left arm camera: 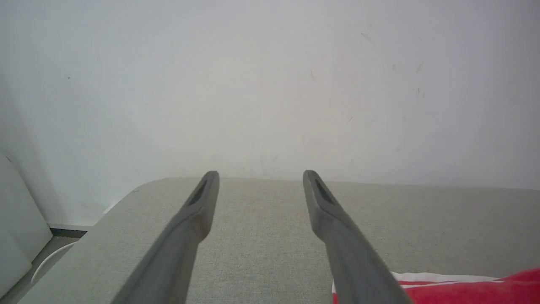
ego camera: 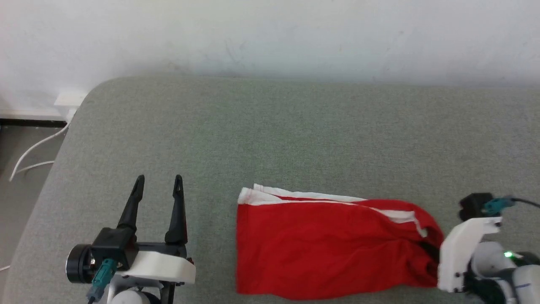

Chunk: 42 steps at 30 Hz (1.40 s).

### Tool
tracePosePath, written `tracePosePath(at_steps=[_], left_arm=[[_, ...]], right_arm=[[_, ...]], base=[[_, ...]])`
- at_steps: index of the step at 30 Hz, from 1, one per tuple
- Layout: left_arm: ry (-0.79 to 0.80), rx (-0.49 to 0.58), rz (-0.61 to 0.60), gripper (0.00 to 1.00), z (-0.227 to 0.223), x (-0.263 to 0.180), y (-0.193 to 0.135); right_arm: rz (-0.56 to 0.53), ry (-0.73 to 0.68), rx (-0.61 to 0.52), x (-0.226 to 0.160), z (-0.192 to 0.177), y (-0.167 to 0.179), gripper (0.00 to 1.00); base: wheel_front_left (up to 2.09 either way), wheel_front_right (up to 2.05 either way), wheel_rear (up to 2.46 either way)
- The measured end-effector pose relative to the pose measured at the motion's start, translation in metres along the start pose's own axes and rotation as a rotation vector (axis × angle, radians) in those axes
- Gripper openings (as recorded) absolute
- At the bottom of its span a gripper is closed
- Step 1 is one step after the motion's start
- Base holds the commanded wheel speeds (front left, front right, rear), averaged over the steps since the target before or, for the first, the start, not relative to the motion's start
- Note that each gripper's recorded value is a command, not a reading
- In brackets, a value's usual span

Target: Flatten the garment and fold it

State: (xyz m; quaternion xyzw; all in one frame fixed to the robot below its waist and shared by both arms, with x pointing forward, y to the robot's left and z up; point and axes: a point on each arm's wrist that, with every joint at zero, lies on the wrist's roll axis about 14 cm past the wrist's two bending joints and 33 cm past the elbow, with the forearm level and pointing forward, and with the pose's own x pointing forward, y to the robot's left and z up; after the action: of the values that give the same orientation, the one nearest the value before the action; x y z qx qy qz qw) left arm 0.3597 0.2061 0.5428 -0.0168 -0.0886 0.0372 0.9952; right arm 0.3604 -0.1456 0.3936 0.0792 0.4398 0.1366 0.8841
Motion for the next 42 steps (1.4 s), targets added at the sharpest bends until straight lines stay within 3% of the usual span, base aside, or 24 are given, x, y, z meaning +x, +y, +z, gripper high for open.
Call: tracePosePath(at_steps=[8, 11, 16, 22, 33, 34, 35, 36, 37, 42], left_arm=[[-0.001, -0.005, -0.021, 1.00, 0.000, -0.001, -0.006], [0.000, -0.007, -0.032, 1.00, -0.001, 0.000, -0.009], [0.000, -0.010, -0.043, 1.00, 0.000, 0.000, -0.013], [0.004, -0.011, -0.048, 1.00, -0.001, -0.004, -0.013], [0.028, -0.012, -0.035, 1.00, -0.008, -0.007, -0.010], [0.028, -0.012, -0.037, 1.00, -0.008, -0.007, -0.010], [0.027, -0.012, -0.034, 1.00, -0.008, -0.006, -0.009], [0.027, -0.011, -0.032, 1.00, -0.008, -0.006, -0.009], [0.028, -0.010, -0.030, 1.00, -0.008, -0.006, -0.008], [0.035, -0.010, -0.023, 1.00, -0.011, -0.004, -0.006]], right_arm=[[-0.165, -0.070, 0.084, -0.046, 0.009, -0.064, 0.00], [-0.153, -0.071, 0.142, -0.054, 0.009, -0.063, 0.00], [0.057, -0.060, 0.239, -0.050, 0.012, -0.011, 0.00], [0.258, -0.023, 0.246, -0.043, 0.013, 0.046, 0.00], [0.329, -0.047, 0.076, 0.009, 0.016, 0.112, 0.00], [0.338, -0.034, 0.059, 0.014, 0.011, 0.118, 0.13], [0.346, -0.033, 0.049, 0.019, 0.009, 0.124, 0.40], [0.360, -0.030, 0.043, 0.022, 0.007, 0.130, 0.84], [0.370, -0.021, 0.028, 0.026, 0.005, 0.136, 1.00], [0.420, -0.029, -0.044, 0.034, 0.005, 0.161, 1.00]], base=[[0.00, 0.00, 0.00], [0.00, 0.00, 0.00], [0.00, 0.00, 0.00], [0.00, 0.00, 0.00], [0.00, 0.00, 0.00], [0.00, 0.00, 0.00], [0.00, 0.00, 0.00], [0.00, 0.00, 0.00], [0.00, 0.00, 0.00], [0.00, 0.00, 0.00]])
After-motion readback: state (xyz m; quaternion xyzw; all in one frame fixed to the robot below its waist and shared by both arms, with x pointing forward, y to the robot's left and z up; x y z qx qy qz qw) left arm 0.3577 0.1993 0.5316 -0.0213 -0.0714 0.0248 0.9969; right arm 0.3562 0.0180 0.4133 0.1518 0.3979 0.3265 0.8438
